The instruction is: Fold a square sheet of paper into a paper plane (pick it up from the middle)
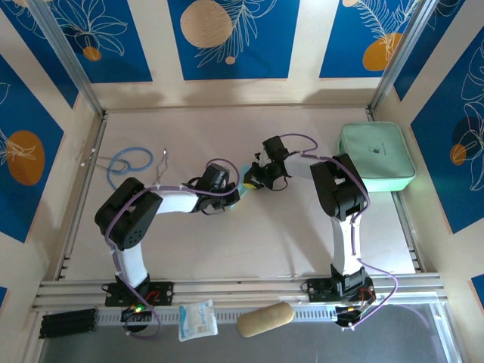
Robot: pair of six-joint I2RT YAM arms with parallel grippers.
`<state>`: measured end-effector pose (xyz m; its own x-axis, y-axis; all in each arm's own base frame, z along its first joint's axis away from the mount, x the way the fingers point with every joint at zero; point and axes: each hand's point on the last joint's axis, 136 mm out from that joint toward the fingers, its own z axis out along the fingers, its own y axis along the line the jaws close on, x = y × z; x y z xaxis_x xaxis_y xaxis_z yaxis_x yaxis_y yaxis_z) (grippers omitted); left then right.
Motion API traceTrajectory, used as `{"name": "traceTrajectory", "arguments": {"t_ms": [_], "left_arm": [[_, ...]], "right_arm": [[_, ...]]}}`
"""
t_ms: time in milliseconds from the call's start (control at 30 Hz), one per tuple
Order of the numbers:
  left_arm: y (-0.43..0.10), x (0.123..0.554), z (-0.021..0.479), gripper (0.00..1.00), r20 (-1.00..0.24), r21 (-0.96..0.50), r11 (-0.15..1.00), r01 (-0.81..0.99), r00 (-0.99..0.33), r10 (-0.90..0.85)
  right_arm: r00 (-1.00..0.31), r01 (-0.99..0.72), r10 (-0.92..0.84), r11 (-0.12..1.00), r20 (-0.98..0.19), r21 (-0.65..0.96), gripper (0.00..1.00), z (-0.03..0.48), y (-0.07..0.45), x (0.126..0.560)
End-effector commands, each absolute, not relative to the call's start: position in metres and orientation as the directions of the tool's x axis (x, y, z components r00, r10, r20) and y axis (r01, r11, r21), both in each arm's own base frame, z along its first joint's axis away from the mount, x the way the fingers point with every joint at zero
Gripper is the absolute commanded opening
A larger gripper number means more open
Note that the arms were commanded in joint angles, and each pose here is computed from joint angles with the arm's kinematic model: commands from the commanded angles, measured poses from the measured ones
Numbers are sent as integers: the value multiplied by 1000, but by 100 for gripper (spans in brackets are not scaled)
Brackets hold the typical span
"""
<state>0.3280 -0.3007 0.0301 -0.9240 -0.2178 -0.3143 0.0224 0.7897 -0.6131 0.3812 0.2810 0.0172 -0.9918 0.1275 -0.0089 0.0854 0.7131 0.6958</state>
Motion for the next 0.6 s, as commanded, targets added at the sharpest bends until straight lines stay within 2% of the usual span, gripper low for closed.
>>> {"name": "traceTrajectory", "arguments": {"t_ms": [0, 100, 267, 567], "left_arm": [[-317, 332, 69, 11, -353, -684, 719, 121, -918, -181], [-328, 335, 79, 14, -367, -716, 680, 159, -914, -172], [-333, 337, 63, 12, -336, -714, 686, 140, -928, -159], [-316, 337, 28, 10, -314, -634, 767, 94, -938, -145]], "right_arm": [[-985, 167, 155, 768, 74, 619, 9, -10, 268, 368], [-982, 184, 165, 774, 88, 606, 9, -13, 265, 365], [-979, 203, 176, 776, 104, 598, 7, -14, 265, 365], [-976, 216, 172, 783, 131, 583, 6, -15, 264, 362]]}}
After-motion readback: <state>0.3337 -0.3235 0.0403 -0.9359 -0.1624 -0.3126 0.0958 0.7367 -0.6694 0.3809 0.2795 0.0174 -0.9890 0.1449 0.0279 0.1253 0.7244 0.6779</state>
